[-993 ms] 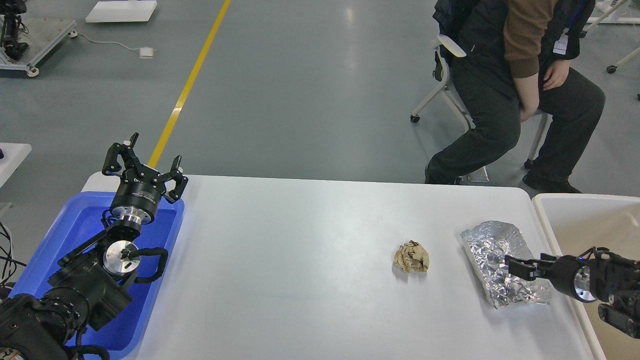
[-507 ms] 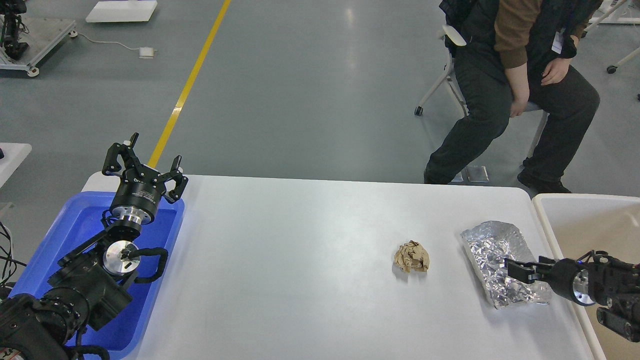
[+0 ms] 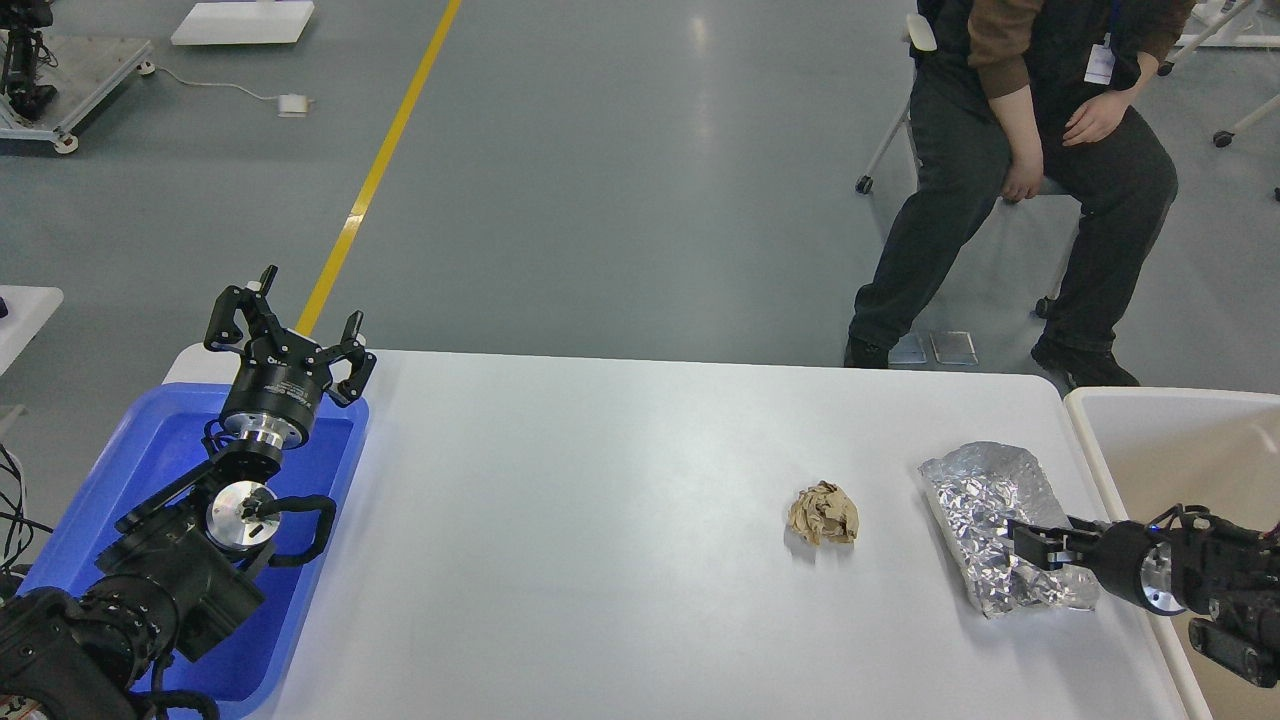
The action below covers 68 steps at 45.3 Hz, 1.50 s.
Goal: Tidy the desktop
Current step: 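Grip the foil wrapper firmly with the right gripper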
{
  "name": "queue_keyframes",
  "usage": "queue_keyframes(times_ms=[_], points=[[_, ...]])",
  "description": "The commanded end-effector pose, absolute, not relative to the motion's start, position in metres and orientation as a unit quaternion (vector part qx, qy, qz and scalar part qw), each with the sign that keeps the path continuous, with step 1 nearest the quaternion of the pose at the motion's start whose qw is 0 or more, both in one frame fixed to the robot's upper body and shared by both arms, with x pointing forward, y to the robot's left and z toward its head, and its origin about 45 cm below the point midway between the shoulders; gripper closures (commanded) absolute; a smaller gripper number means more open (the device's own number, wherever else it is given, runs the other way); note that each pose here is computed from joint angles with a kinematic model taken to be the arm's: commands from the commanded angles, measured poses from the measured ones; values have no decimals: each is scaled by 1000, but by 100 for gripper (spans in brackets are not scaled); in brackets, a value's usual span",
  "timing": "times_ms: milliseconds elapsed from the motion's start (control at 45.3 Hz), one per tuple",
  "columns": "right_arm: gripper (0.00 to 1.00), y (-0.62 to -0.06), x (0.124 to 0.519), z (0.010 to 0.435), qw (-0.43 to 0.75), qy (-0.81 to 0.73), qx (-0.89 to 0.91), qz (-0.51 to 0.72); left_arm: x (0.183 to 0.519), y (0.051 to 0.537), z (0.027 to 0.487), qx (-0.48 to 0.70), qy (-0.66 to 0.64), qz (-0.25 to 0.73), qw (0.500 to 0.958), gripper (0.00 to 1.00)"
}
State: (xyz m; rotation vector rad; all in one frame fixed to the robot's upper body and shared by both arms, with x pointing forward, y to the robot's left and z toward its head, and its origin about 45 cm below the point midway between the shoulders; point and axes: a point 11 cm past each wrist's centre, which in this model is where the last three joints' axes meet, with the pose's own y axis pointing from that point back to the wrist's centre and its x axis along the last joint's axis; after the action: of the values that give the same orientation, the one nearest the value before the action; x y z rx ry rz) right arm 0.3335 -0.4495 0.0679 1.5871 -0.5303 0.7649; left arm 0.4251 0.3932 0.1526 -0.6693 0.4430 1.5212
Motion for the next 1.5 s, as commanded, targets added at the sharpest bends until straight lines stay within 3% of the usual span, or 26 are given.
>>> queue_keyframes(times_ms=[0, 243, 529, 728, 1191, 1478], points=[[53, -449, 329, 64, 607, -221, 689, 329, 425, 393, 152, -295, 196, 670, 653, 0], [69, -446, 328, 62, 605, -216, 692, 329, 425, 393, 152, -295, 196, 670, 653, 0], [74, -441, 328, 60, 600, -213, 697, 329, 425, 393, 152, -295, 196, 670, 653, 0], [100, -436, 325, 55, 596, -206, 704, 326, 425, 393, 152, -295, 196, 670, 653, 0], [100, -438, 337, 67, 591, -229, 700, 329, 425, 393, 152, -295, 196, 670, 653, 0], [100, -455, 352, 115, 564, -271, 705, 333, 425, 393, 152, -295, 196, 670, 653, 0]])
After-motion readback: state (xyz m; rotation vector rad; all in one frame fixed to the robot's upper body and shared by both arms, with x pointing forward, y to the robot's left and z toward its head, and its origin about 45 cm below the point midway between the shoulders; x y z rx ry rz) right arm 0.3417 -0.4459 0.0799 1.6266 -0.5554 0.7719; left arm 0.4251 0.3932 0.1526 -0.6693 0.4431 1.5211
